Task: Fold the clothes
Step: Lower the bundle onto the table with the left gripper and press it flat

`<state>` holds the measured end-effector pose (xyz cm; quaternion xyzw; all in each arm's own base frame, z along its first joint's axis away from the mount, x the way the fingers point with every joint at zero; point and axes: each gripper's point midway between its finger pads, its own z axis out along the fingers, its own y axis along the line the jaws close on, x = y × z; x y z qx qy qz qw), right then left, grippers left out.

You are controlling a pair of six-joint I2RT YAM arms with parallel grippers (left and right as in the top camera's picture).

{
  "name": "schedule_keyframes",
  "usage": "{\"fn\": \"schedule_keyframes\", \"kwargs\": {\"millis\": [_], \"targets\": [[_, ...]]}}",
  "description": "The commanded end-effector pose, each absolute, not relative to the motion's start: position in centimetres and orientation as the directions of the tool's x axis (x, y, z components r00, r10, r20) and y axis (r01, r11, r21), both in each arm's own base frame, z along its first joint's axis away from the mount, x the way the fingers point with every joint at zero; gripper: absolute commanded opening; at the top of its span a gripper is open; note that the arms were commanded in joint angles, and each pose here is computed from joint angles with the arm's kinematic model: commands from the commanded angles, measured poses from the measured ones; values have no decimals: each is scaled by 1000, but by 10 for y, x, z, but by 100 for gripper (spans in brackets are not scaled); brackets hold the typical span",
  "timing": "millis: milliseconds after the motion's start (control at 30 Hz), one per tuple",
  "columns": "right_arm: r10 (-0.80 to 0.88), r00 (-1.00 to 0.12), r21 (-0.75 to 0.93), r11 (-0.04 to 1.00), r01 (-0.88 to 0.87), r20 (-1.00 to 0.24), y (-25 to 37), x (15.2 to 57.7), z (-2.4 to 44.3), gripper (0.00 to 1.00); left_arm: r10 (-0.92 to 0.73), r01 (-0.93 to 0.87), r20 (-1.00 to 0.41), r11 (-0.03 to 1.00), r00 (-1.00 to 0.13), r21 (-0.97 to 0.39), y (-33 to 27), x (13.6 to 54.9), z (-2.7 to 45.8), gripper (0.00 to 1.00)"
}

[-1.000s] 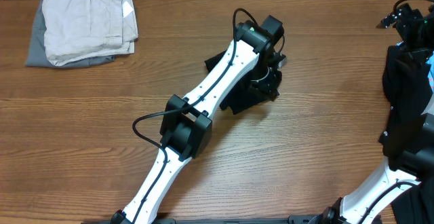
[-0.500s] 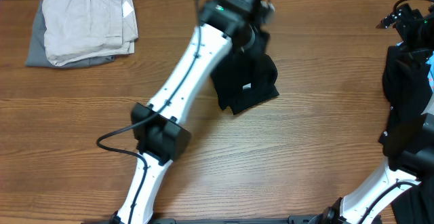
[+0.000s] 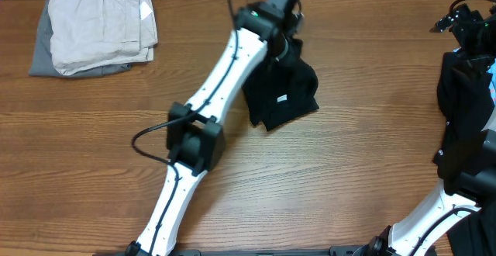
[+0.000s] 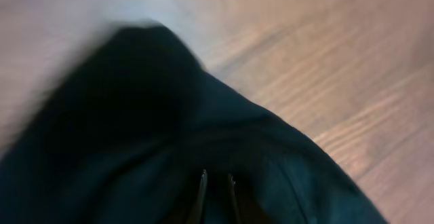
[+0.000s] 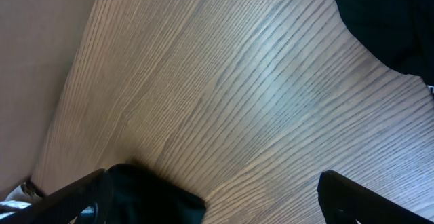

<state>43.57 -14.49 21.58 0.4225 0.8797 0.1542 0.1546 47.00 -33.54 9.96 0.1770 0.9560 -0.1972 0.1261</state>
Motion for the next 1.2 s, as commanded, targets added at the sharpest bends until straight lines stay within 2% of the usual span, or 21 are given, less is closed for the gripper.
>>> {"fn": "schedule_keyframes", "kwargs": {"millis": [0,367,667,800,867,900,933,967,1000,1067,1167], "targets": [[785,-598,405,606,684,-163,-146,437,221,100,335,414,-250,803,-909,-429,-369,443,86,13],[784,-598,406,606,684,-163,-146,437,221,100,445,486,-200,763,-873,-426,-415,393,65,17],[785,-598,405,606,684,-163,-146,437,221,100,483,487,-124,769,-867,-415,-416,365,60,25],[784,-598,406,606,684,-163,-146,437,221,100,481,481,-113,769,-869,-421,-412,362,68,33],[785,-598,405,606,684,-163,-146,437,221,100,488,492,-125,763,-864,-420,-409,360,85,48],[785,-598,405,606,684,-163,-146,437,221,100,498,511,-149,750,-854,-420,-407,358,102,71],[785,-598,405,606,684,-163,-146,437,221,100,497,516,-164,745,-852,-422,-406,357,114,85],[784,-598,406,606,684,-163,-146,437,221,100,499,523,-176,738,-848,-426,-406,355,124,94],[785,-598,405,606,685,-163,-146,437,221,100,503,533,-192,727,-842,-433,-403,350,142,100],[785,-598,405,606,684,-163,-146,437,221,100,510,542,-196,725,-837,-426,-398,346,151,100],[785,-598,405,606,684,-163,-146,437,221,100,497,542,-218,788,-840,-292,-372,365,150,100]]}}
